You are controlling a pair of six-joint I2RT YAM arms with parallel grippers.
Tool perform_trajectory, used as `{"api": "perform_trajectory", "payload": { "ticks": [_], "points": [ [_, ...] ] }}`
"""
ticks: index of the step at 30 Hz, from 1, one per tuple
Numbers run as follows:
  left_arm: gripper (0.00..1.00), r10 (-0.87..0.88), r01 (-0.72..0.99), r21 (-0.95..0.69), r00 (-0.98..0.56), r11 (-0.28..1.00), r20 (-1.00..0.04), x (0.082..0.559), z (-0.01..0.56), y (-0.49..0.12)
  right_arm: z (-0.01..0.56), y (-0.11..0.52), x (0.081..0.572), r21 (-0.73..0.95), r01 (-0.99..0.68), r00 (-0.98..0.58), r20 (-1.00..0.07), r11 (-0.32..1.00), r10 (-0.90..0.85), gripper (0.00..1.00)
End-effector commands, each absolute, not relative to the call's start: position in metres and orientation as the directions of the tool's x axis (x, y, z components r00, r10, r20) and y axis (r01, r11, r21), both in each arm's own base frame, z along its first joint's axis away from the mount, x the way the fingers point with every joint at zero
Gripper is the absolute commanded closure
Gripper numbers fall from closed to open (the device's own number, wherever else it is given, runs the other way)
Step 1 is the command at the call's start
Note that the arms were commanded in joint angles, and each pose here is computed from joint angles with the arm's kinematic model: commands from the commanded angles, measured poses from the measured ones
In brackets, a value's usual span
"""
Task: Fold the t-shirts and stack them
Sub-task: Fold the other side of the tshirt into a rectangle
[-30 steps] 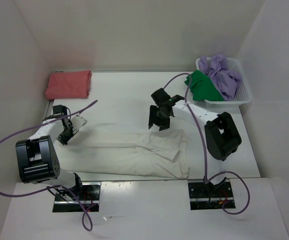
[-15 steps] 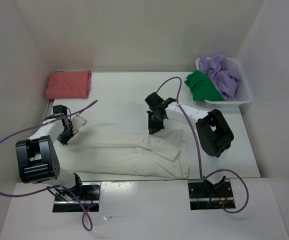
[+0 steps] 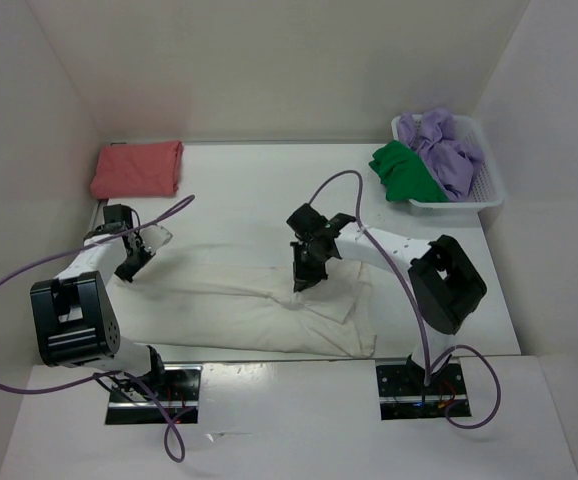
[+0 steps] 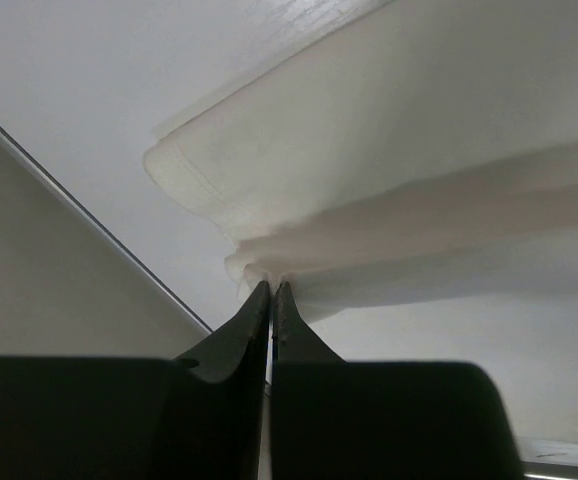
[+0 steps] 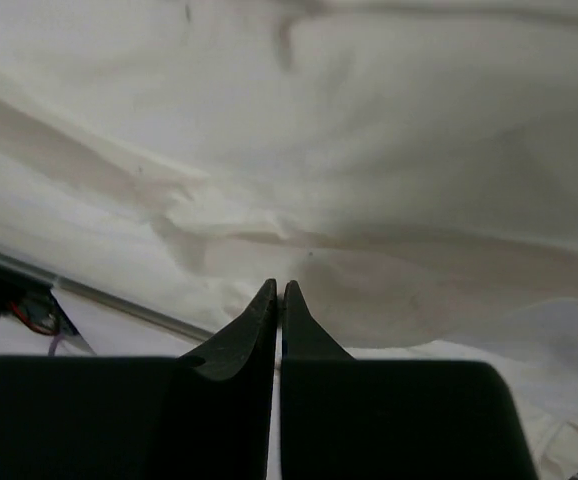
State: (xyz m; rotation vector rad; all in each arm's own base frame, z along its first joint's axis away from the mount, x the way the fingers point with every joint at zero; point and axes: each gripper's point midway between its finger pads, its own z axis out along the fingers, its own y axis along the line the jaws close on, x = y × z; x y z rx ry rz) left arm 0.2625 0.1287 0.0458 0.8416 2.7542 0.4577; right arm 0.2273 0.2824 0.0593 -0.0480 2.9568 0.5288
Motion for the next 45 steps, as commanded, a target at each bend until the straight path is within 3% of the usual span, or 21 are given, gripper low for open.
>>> {"api": "perform_trajectory", "payload": {
  "ticks": [1,12,14,15,17,23,27,30,32,37,41,45],
  "points": [
    [0.99,0.608,0.538,0.378,-0.789,0.753,-0.088,0.256,0.05,0.132,0.061,0.291,0.192,0.381,-0.042,-0.998,-0.065,0.924,-0.019,1.0],
    [0.77,0.629,0.584,0.37,-0.777,0.723,-0.003,0.215,0.057,0.131,0.059,0.32,0.133,0.442,-0.149,-0.984,0.02,0.885,-0.175,0.8],
    [0.69,0.641,0.599,0.39,-0.767,0.7,0.027,0.209,0.06,0.135,0.061,0.322,0.128,0.455,-0.162,-0.982,0.017,0.875,-0.19,0.76],
    [0.57,0.641,0.595,0.421,-0.767,0.685,0.04,0.209,0.067,0.14,0.062,0.327,0.124,0.47,-0.173,-0.979,0.017,0.865,-0.205,0.73],
    [0.49,0.648,0.608,0.428,-0.759,0.669,0.065,0.203,0.069,0.142,0.067,0.326,0.12,0.478,-0.185,-0.977,0.009,0.859,-0.215,0.67],
    [0.36,0.671,0.591,0.486,-0.741,0.644,0.013,0.218,0.101,0.142,0.107,0.321,0.129,0.502,-0.17,-0.985,-0.092,0.848,-0.143,0.62],
    [0.33,0.777,0.633,0.511,-0.619,0.581,-0.117,0.26,0.139,0.103,0.119,0.28,0.141,0.482,-0.01,-0.992,-0.117,0.876,0.053,0.62],
    [0.33,0.883,0.722,0.513,-0.419,0.464,-0.21,0.287,0.162,0.03,0.117,0.236,0.145,0.436,0.168,-0.963,-0.118,0.884,0.242,0.59],
    [0.33,0.943,0.811,0.492,-0.207,0.315,-0.262,0.286,0.171,-0.042,0.11,0.21,0.143,0.418,0.294,-0.926,-0.1,0.86,0.365,0.58],
    [0.31,0.926,0.899,0.425,0.247,-0.109,-0.286,0.23,0.153,-0.19,0.1,0.187,0.143,0.433,0.427,-0.857,-0.088,0.794,0.508,0.55],
    [0.31,0.845,0.898,0.324,0.406,-0.298,-0.349,0.183,0.123,-0.261,0.086,0.175,0.15,0.422,0.476,-0.828,-0.079,0.772,0.555,0.54],
    [0.31,0.805,0.879,0.256,0.472,-0.402,-0.358,0.154,0.093,-0.291,0.086,0.175,0.15,0.422,0.476,-0.828,-0.079,0.771,0.555,0.54]
  ]
}}
